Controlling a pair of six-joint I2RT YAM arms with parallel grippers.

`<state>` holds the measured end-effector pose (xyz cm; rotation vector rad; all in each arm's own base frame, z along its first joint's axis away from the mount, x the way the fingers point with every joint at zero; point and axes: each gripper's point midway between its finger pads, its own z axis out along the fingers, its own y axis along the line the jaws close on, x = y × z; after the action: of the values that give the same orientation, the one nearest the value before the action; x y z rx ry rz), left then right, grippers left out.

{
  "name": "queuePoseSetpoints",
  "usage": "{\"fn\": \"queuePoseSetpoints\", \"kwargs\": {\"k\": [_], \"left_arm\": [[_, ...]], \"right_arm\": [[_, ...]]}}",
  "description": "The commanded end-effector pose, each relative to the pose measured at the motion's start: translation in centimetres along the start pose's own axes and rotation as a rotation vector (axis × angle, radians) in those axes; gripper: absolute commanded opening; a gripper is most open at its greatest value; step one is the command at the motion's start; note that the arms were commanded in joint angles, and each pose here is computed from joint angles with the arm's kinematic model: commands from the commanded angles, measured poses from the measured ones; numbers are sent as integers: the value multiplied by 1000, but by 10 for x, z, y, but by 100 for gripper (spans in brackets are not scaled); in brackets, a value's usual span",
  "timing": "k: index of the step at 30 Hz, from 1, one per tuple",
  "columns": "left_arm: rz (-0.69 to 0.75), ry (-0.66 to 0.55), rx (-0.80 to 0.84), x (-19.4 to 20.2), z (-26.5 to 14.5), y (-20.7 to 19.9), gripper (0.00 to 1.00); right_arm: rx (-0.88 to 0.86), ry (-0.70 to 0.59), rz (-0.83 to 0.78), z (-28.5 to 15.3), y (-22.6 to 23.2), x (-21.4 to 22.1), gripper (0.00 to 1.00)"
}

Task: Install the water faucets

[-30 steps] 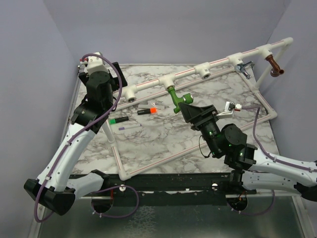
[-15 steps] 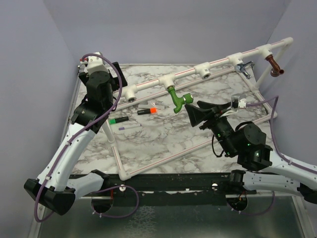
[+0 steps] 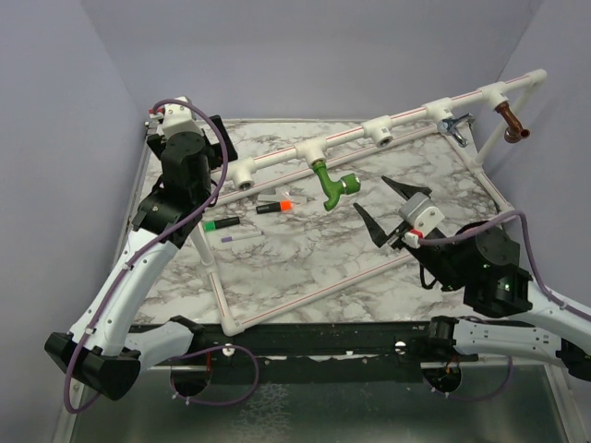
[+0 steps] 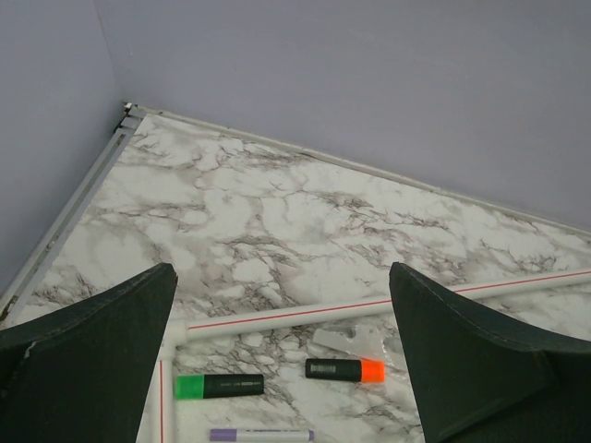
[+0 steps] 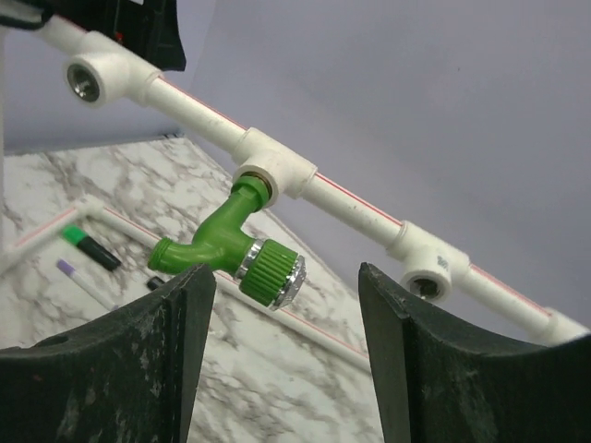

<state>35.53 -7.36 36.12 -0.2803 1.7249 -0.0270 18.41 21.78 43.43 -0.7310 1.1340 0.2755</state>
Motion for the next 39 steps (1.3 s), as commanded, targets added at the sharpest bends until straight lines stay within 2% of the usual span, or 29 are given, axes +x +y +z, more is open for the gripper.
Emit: {"fn": "queuePoseSetpoints", "kwargs": {"k": [1,5,10,16,26,31,36,39], "left_arm": [[273,430,40,127,-18,14,99],[274,430,38,127,-18,14,99],[274,430,41,127,-19,14,99],[278,431,38,129,-20,16,99],[277,429,38,128,-21,17,99],[277,429,37,128,-21,17,99],[278,429,36,128,-21,17,99],[279,430,35,129,-21,17,99]], "right_arm": [[-149,18,-398,-4,4,0,70],[-180,98,-590,2,2,11,74],[-228,138,-811,9,4,21,76],[-289,172,-974,24,14,29,77],[-314,163,-1102,47,33,39,76],[-231,163,-1113,56,31,42,68],[-186,178,-1102,59,33,53,65],[-149,186,-1091,61,31,54,58]]}}
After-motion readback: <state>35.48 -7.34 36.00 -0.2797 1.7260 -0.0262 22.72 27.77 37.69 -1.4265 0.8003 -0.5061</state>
